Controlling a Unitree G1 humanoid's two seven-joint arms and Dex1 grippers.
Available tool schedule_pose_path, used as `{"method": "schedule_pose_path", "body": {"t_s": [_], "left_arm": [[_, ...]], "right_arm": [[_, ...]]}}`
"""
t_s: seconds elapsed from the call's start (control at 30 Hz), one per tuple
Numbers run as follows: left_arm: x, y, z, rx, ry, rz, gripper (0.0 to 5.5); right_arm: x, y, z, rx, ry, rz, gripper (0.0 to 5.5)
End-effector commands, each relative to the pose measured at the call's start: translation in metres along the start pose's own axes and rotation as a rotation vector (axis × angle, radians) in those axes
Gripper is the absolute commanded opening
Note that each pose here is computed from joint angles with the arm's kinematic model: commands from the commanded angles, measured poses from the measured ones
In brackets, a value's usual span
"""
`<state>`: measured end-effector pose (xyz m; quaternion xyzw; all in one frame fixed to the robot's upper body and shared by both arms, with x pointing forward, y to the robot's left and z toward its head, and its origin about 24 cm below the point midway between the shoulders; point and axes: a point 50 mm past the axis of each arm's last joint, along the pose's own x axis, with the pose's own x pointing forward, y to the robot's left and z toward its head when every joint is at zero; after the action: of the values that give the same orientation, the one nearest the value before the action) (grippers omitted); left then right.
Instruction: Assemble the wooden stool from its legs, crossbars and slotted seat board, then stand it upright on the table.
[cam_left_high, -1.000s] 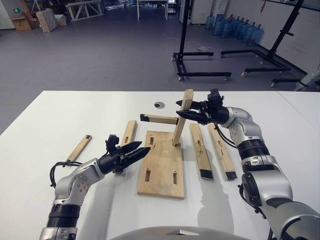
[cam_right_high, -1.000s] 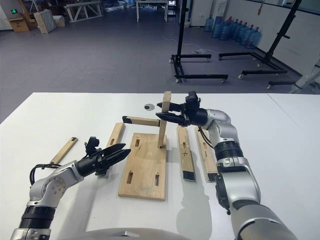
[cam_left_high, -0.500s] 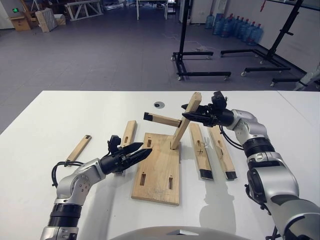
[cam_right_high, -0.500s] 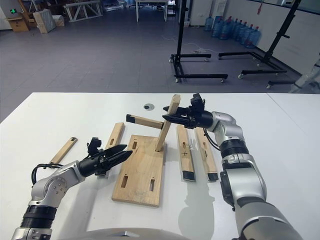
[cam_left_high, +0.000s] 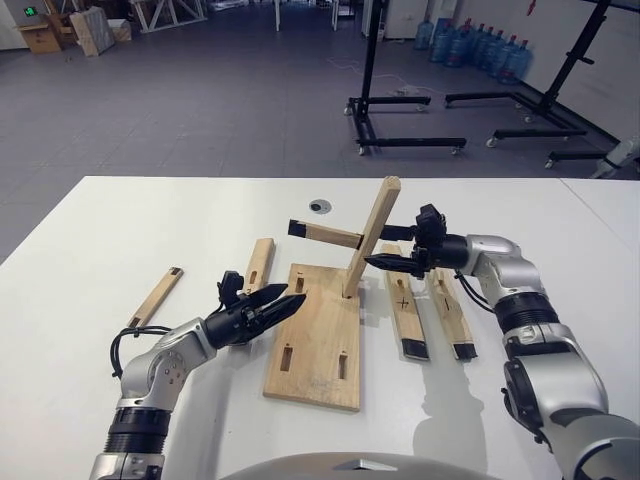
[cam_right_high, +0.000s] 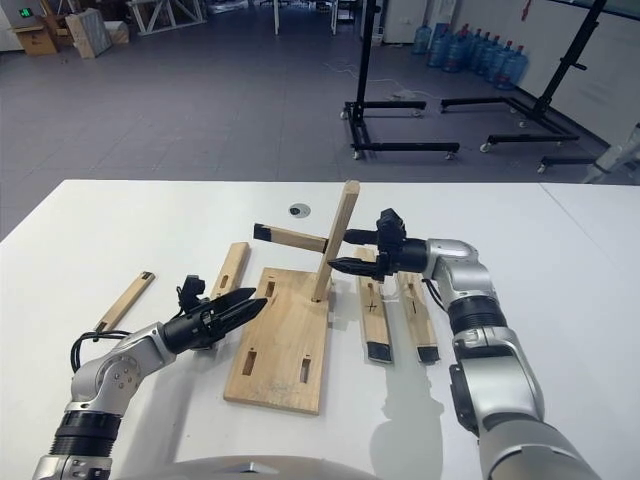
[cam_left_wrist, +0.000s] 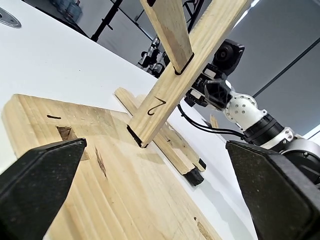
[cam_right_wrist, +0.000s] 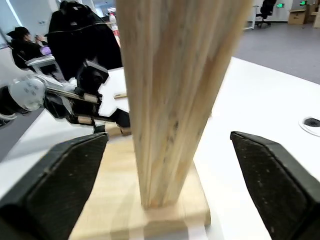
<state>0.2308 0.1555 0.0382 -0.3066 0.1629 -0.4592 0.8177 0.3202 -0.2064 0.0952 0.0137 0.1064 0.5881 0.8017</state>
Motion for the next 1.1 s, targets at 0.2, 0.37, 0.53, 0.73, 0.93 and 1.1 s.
{"method": "schedule_pose_path", "body": {"t_s": [0.2,0.37,0.53,0.73,0.93,1.1], "left_arm": [[-0.009,-0.009,0.003,0.164,-0.128,0.183,5.11],[-0.007,-0.019,0.013,0.291,-0.228,0.381,5.11],[0.008,-0.023,0.02,0.431,-0.228,0.472,5.11],[0.007,-0.028,0.021,0.437,-0.237,0.498,5.11],[0.01,-0.029,0.017,0.412,-0.246,0.516,5.11],[0.011,-0.025,0.023,0.431,-0.285,0.58,5.11]], "right_arm": [[-0.05,0.029,-0.009,-0.092,0.108,-0.686,4.65],[-0.033,0.066,-0.029,0.208,0.226,-1.113,4.65],[-0.026,0.088,-0.041,0.306,0.34,-1.26,4.65],[-0.037,0.101,-0.053,0.331,0.454,-1.298,4.65],[-0.042,0.106,-0.08,0.496,0.533,-1.228,4.31],[-0.045,0.109,-0.092,0.58,0.551,-1.2,3.45]]}}
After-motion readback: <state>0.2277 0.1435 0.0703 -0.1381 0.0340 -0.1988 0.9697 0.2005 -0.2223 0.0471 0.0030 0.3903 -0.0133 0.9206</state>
